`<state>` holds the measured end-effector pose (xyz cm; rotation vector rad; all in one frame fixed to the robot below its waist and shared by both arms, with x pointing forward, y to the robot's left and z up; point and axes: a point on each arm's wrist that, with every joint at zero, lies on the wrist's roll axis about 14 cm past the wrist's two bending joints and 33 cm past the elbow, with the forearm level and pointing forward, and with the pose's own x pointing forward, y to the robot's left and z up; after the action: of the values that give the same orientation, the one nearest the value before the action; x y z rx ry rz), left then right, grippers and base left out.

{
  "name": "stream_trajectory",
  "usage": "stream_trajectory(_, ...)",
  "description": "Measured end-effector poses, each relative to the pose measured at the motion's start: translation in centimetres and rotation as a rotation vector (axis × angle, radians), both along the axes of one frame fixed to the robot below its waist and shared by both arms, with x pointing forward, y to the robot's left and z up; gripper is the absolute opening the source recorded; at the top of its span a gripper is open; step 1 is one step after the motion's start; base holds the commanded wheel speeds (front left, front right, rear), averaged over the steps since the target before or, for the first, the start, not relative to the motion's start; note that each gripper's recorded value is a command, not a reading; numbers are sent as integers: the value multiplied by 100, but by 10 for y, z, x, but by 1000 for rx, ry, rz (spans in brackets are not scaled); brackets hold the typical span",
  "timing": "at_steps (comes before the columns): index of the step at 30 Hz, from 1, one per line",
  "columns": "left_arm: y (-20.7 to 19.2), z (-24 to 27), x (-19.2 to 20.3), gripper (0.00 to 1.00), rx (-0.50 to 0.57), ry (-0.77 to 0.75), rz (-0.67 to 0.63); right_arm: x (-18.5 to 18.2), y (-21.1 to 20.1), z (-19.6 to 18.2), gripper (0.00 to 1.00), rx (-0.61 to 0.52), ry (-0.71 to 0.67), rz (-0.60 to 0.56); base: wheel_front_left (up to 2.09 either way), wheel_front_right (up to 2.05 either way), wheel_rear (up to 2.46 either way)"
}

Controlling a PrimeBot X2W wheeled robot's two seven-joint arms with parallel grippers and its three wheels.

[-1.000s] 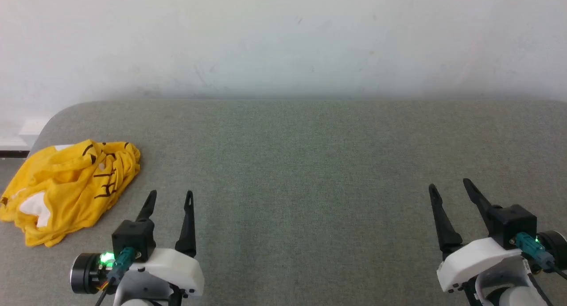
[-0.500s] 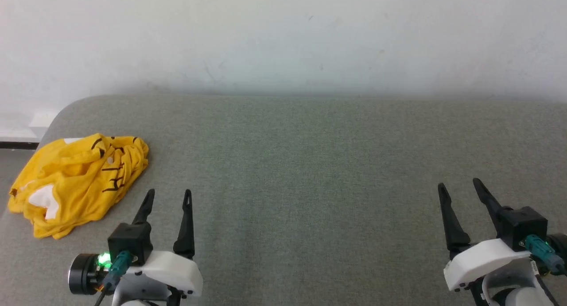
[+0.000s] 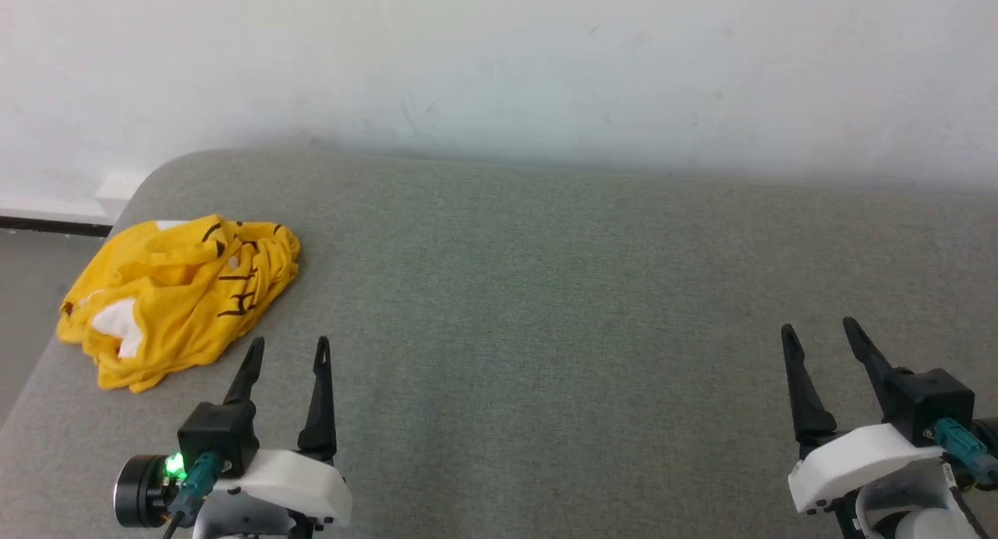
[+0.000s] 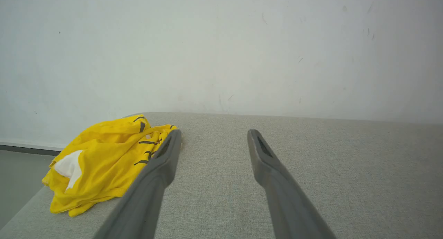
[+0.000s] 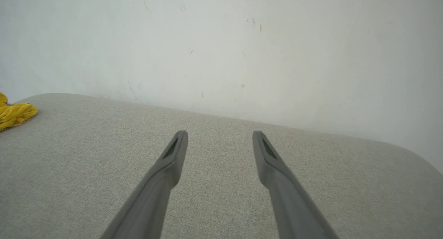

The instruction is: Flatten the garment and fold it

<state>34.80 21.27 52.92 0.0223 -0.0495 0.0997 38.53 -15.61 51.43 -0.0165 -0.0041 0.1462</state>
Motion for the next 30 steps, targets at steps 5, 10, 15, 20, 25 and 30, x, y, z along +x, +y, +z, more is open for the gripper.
stream_trajectory(5, 10, 1, -7, 100, -6, -8, 33, 4, 9, 0, 100, 3, -4, 26, 0, 0, 0)
stream_trajectory(10, 21, 2, -15, 100, -5, -17, 69, 9, 21, -1, 100, 6, -7, 59, 0, 0, 0)
stream_trajectory(15, 34, 2, -25, 100, -5, -22, 112, 14, 35, -3, 100, 11, -8, 98, 0, 0, 0)
stream_trajectory(20, 46, 0, -38, 100, -11, -25, 158, 19, 51, -5, 100, 13, -8, 143, 0, 0, 0)
stream_trajectory(25, 57, -1, -50, 100, -16, -29, 199, 23, 69, -7, 100, 16, -7, 191, 0, 0, 0)
stream_trajectory(30, 67, -1, -62, 100, -20, -35, 242, 26, 86, -9, 100, 20, -7, 239, 0, 0, 0)
